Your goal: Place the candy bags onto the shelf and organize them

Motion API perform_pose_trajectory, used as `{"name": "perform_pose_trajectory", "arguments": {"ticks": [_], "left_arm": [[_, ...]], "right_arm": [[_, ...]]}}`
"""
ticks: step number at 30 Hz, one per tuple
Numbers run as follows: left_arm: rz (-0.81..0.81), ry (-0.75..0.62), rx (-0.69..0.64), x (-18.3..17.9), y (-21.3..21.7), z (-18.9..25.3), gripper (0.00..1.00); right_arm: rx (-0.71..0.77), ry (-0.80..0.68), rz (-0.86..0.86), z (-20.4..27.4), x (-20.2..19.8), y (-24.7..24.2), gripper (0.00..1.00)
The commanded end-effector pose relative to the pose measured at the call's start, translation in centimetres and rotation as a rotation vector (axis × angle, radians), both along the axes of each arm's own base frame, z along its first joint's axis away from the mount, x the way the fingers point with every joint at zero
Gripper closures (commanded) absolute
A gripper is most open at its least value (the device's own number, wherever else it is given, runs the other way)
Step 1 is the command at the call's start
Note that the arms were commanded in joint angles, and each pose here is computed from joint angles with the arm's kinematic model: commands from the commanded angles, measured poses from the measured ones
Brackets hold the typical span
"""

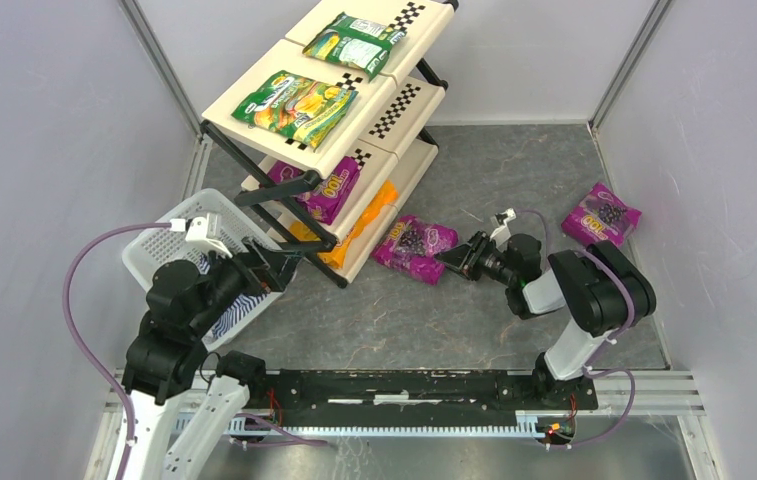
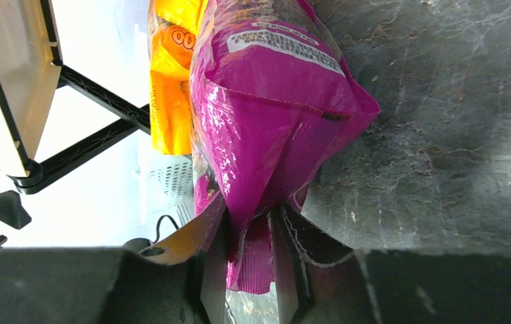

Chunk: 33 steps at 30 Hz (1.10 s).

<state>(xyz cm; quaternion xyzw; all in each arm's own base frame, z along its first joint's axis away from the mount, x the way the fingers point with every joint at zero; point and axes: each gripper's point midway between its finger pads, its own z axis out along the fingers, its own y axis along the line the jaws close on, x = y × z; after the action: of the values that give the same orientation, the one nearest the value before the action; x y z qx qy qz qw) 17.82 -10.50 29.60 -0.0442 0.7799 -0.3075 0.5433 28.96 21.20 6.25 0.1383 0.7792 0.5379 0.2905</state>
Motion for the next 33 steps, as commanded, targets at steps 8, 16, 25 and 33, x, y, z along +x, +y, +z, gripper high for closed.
{"name": "perform_pose_trajectory", "arguments": {"ticks": [8,16,25,33], "left_arm": [[0.02,-0.037,0.01,-0.9,0.7,1.1,0.0],[0.028,-0.046,0.025,-1.0,1.1,1.1,0.0],[0.033,-0.05,0.04,-0.9,1.2,0.8,0.0],[0.045,-0.053,0.057,-1.2,1.6,0.9,0.0]], "right_arm": [[0.08,-0.128,0.021,5.1,-0.6,0.3,0.78],[0.079,-0.142,-0.008,6.9,-0.4,-1.3,0.88],[0.101,-0.248,-0.064,12.6,2.3,-3.7,0.97],[0.183,-0.434,-0.084,23.0,5.8,-3.8,0.98]]}}
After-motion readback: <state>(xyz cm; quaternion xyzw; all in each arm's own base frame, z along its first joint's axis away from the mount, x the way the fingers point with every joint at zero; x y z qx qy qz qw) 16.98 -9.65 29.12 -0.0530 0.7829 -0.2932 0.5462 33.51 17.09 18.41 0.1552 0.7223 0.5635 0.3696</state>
